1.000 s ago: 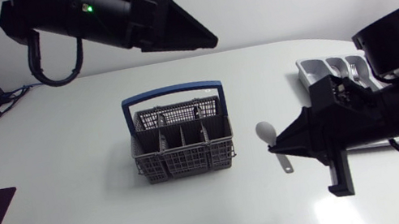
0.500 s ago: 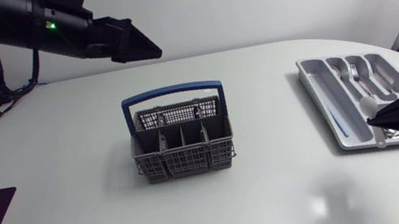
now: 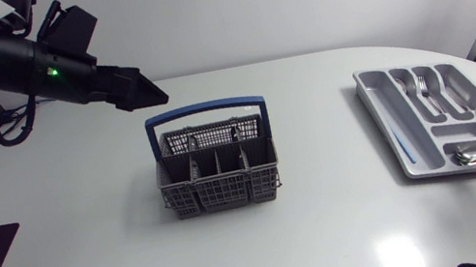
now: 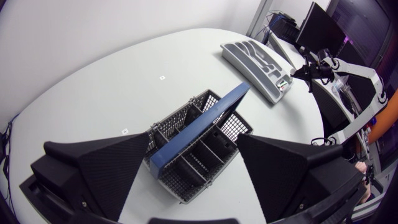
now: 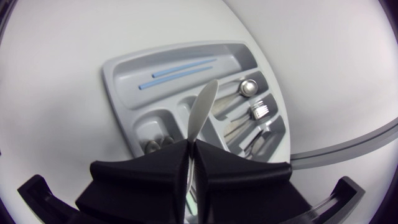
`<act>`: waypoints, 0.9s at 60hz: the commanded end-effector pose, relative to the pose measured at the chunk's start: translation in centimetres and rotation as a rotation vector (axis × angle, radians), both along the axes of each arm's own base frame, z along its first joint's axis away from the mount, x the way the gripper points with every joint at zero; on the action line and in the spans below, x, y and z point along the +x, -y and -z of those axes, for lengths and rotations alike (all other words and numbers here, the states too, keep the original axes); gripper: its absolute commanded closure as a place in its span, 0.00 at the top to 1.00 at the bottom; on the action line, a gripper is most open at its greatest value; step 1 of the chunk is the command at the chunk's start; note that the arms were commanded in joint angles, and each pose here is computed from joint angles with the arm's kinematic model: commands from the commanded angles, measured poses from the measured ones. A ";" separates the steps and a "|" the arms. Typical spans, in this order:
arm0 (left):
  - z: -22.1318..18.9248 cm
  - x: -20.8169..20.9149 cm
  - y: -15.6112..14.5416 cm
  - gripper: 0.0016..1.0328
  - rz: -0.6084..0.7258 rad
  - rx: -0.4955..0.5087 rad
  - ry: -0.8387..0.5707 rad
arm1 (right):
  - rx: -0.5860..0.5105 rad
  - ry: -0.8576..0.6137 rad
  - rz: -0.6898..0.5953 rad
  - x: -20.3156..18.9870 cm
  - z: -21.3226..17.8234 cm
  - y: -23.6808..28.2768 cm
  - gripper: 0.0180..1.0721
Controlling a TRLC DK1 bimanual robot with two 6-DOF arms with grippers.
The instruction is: Unload the cutlery basket into the drawer organizer.
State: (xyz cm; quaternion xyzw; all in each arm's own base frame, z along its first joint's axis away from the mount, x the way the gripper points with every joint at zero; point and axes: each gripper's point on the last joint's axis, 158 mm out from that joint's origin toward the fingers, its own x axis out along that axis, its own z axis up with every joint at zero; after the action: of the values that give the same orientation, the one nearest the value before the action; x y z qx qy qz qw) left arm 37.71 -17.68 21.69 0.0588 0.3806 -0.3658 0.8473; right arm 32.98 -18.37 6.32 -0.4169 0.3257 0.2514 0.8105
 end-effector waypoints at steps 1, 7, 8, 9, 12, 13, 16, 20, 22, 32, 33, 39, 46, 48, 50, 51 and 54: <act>-0.2 -0.4 -1.1 0.96 -0.006 0.013 0.031 | -0.066 0.001 -0.016 0.1 1.6 1.0 0.06; 0.4 -0.5 -2.2 0.96 -0.022 0.024 0.028 | -0.124 -0.017 -0.005 0.3 3.0 2.2 0.07; 0.5 -0.5 -2.4 0.96 -0.023 0.027 0.027 | -0.135 -0.022 -0.004 0.2 3.4 2.4 0.07; 0.7 -0.5 -2.7 0.96 -0.027 0.030 0.023 | -0.141 -0.025 -0.002 0.2 3.6 2.4 0.07; 1.1 -0.7 -3.1 0.96 -0.034 0.034 0.017 | -0.164 -0.052 -0.001 0.0 4.5 2.8 0.07; 1.2 -0.7 -3.2 0.96 -0.034 0.035 0.015 | -0.171 -0.059 -0.001 -0.1 4.7 2.9 0.07; 1.7 -0.8 -3.6 0.96 -0.039 0.042 0.007 | -0.210 -0.072 0.003 -0.2 5.7 3.2 0.07; 2.3 -1.0 -4.1 0.96 -0.044 0.056 -0.001 | -0.252 -0.085 -0.001 -0.5 6.9 3.2 0.07; 2.9 -1.1 -4.5 0.96 -0.050 0.071 -0.006 | -0.264 -0.100 -0.006 -0.7 7.5 3.0 0.07; 4.0 -1.6 -5.6 0.96 -0.059 0.091 -0.021 | -0.280 -0.148 0.003 -1.9 8.7 2.7 0.58; 4.1 -1.6 -5.7 0.96 -0.060 0.092 -0.022 | -0.281 -0.148 0.005 -1.9 8.6 2.8 0.63; 5.3 -2.0 -6.6 0.96 -0.068 0.116 -0.040 | -0.279 -0.134 0.035 -1.7 7.8 3.1 0.72; 6.8 -2.5 -7.5 0.96 -0.068 0.145 -0.060 | -0.283 -0.099 0.077 -1.5 6.0 3.9 0.87; 7.1 -2.7 -7.7 0.96 -0.069 0.151 -0.061 | -0.279 -0.085 0.090 -1.5 5.3 3.9 0.90; 7.5 -2.8 -8.0 0.96 -0.070 0.160 -0.062 | -0.269 -0.071 0.098 -1.4 4.6 3.8 0.90; 7.6 -2.8 -8.2 0.96 -0.071 0.167 -0.060 | -0.259 -0.068 0.100 -1.4 4.2 3.6 0.90; 8.0 -2.8 -8.5 0.96 -0.080 0.182 -0.059 | -0.234 -0.052 0.108 -1.4 3.0 3.1 0.90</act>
State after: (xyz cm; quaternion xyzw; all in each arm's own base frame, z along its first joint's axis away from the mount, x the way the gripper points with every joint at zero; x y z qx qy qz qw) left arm 35.51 -9.83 14.33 0.0957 0.4381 -0.3001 0.8419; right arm 31.60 -21.64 1.26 -0.4931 0.4045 0.1932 0.7456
